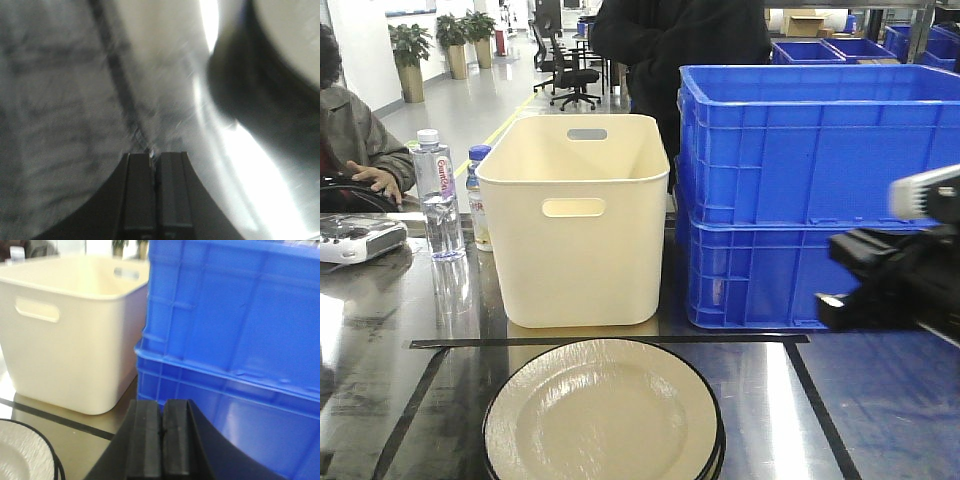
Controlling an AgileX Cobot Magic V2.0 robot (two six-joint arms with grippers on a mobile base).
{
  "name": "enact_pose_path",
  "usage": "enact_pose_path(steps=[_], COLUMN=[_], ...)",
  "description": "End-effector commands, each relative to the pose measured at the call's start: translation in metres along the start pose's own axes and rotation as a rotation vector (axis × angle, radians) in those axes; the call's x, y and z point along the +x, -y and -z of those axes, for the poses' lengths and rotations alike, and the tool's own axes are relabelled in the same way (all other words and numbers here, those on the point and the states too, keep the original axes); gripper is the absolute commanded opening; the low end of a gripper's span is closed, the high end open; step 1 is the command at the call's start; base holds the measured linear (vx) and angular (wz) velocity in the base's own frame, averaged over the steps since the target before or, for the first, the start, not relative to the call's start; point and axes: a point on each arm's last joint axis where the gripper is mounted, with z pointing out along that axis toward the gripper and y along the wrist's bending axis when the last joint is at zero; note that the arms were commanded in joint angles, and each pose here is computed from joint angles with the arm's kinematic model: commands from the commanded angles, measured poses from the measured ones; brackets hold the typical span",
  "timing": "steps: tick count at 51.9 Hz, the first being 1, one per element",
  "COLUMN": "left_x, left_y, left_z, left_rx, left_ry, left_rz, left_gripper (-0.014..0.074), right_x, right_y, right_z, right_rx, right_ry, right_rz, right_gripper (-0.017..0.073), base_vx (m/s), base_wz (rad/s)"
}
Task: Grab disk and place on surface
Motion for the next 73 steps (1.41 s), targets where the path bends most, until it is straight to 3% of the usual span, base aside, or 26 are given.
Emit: enact_pose_path(steps=[1,5,17,26,35,73], left_x=[-0.002,0.006,0.052,0.091,0.101,0.106], left_y=[-0.005,-0.005,0.008,0.015,0.017,0.018], left_z=[0.007,0.01,0.046,0.063,0.081,0.08], left_rx=[-0.066,-0.082,-0.072,-0.058,-0.065,-0.068], left_ry=[0.078,0.115,0.391,0.504,0.631,0.645], left_rz=[0.014,0.0,0.013,0.009,-0.004,-0.008], left_gripper=[-0.0002,-0.0002,-0.0002,-0.0002,-0.0002,-0.0002], right_x=[-0.01,0.001,0.048,0.075,0.081,0.081], right_y=[0.001,-0.001,-0.008,-0.011,-0.013,-0.013], right_z=[0.036,0.059,0.11,0.12,0.12,0.12], right_rx=[0.027,0.024,0.015,0.012,0.003,0.001], right_ry=[0.083,0.101,0.118,0.092,0.076,0.077], right_rz=[-0.008,-0.021,-0.073,-0.076,-0.078,-0.079], right_gripper=[-0.0015,-0.0013,-0.001,-0.0009,-0.0009,-0.0009], base_vx=[0.0,0.0,0.0,0.0,0.0,0.0], base_wz=[0.0,0.0,0.0,0.0,0.0,0.0])
